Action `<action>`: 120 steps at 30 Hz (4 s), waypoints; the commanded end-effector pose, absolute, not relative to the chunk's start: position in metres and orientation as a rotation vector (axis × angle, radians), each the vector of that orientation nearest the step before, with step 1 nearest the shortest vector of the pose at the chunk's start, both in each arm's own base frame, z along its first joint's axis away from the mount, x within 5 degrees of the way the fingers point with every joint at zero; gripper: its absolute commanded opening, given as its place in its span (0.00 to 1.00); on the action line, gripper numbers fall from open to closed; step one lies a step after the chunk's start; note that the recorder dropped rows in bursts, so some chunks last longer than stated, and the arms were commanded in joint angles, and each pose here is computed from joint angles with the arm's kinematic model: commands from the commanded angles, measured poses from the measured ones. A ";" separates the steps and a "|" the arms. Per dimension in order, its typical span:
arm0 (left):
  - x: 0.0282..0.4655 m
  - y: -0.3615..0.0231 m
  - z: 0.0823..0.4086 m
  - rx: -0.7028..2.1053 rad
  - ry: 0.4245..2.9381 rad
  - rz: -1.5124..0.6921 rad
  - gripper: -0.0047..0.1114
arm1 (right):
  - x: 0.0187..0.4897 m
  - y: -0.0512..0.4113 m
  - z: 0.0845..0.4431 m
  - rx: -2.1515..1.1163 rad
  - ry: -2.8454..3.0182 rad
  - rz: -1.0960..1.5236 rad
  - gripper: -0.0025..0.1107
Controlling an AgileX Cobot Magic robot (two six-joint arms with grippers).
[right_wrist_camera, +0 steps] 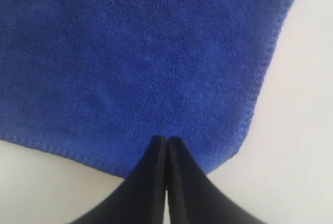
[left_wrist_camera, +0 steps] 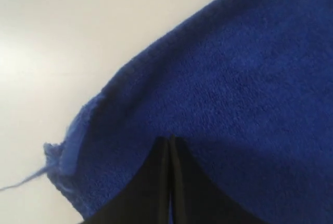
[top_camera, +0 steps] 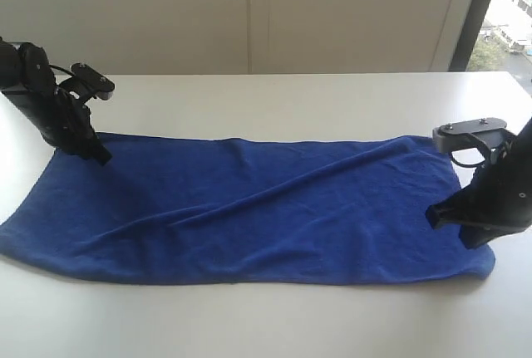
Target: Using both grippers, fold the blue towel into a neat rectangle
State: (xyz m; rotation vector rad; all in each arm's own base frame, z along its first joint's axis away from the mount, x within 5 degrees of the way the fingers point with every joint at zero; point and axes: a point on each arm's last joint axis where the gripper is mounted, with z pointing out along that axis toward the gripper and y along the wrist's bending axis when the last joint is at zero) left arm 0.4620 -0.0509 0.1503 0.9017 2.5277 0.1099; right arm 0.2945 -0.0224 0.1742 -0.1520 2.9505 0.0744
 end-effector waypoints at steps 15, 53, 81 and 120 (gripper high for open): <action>0.467 -0.032 0.131 0.831 2.563 0.107 0.05 | 0.279 -0.029 0.131 -0.281 3.256 0.023 0.02; 0.362 0.029 0.266 0.622 2.601 -0.736 0.04 | 0.355 0.205 0.186 -1.060 2.402 0.367 0.02; 0.319 0.104 0.242 0.094 2.487 -0.817 0.04 | 0.311 0.402 0.126 -1.496 1.987 0.464 0.41; 0.322 0.104 0.244 0.151 2.434 -0.792 0.04 | 0.390 0.346 0.173 -1.039 2.115 0.508 0.02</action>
